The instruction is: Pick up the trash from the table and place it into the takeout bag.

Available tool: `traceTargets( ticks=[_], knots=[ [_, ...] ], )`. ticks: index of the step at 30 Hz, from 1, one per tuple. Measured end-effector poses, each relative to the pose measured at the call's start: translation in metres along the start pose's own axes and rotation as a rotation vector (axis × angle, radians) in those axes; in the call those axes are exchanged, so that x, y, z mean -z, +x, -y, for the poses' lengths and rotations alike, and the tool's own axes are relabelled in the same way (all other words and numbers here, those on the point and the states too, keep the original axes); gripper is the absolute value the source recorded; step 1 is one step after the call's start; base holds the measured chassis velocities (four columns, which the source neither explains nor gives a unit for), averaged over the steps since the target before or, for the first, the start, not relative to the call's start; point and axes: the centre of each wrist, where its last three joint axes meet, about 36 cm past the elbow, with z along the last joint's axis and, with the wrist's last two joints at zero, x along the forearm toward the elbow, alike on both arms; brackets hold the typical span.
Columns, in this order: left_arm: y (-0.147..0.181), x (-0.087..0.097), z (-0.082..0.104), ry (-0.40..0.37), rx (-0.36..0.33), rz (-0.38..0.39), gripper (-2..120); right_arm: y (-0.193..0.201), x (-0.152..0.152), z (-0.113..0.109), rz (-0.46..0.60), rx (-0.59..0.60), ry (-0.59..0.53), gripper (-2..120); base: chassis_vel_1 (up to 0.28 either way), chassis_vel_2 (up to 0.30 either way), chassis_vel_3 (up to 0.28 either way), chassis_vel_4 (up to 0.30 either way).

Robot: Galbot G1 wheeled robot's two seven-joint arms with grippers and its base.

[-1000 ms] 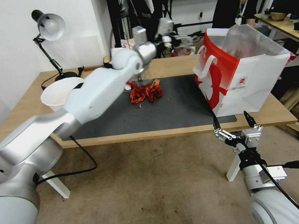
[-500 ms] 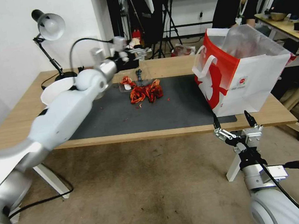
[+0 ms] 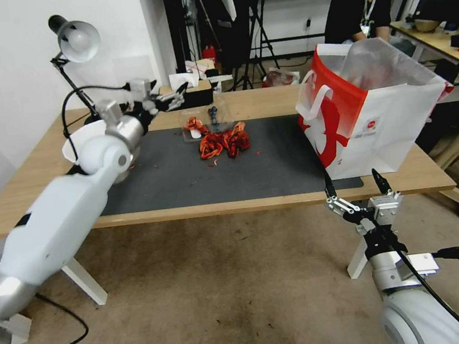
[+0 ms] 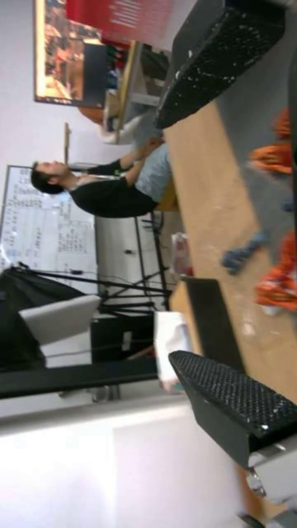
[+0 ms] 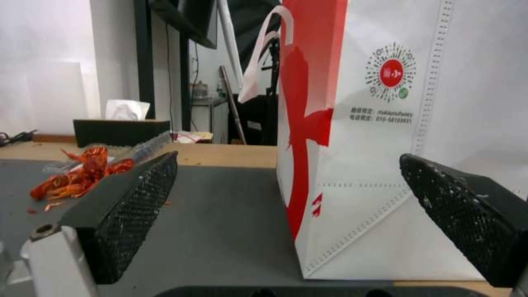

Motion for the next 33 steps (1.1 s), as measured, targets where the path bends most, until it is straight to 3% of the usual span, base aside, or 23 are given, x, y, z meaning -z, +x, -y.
traceTargets(
  ticks=[10,17,22,25,33],
  knots=[
    [0.051,-0.022,-0.003,-0.005,0.066,-0.011,100,0.001,-0.003,-0.002,-0.004,0.006,-0.002,100,0.0,0.0,0.0,0.0],
    [0.088,-0.046,0.006,-0.014,0.154,-0.006,100,0.001,-0.004,-0.003,-0.005,0.008,-0.001,100,0.0,0.0,0.0,0.0],
    [0.105,-0.051,0.012,-0.018,0.19,0.003,100,0.002,-0.004,-0.003,-0.006,0.009,-0.001,100,0.0,0.0,0.0,0.0],
    [0.128,-0.061,0.025,-0.038,0.219,-0.001,100,0.002,-0.006,-0.003,-0.009,0.009,0.002,100,0.0,0.0,0.0,0.0],
    [0.151,-0.08,0.048,-0.048,0.252,-0.019,100,0.002,-0.007,-0.003,-0.009,0.008,0.003,100,0.0,0.0,0.0,0.0]
  ],
)
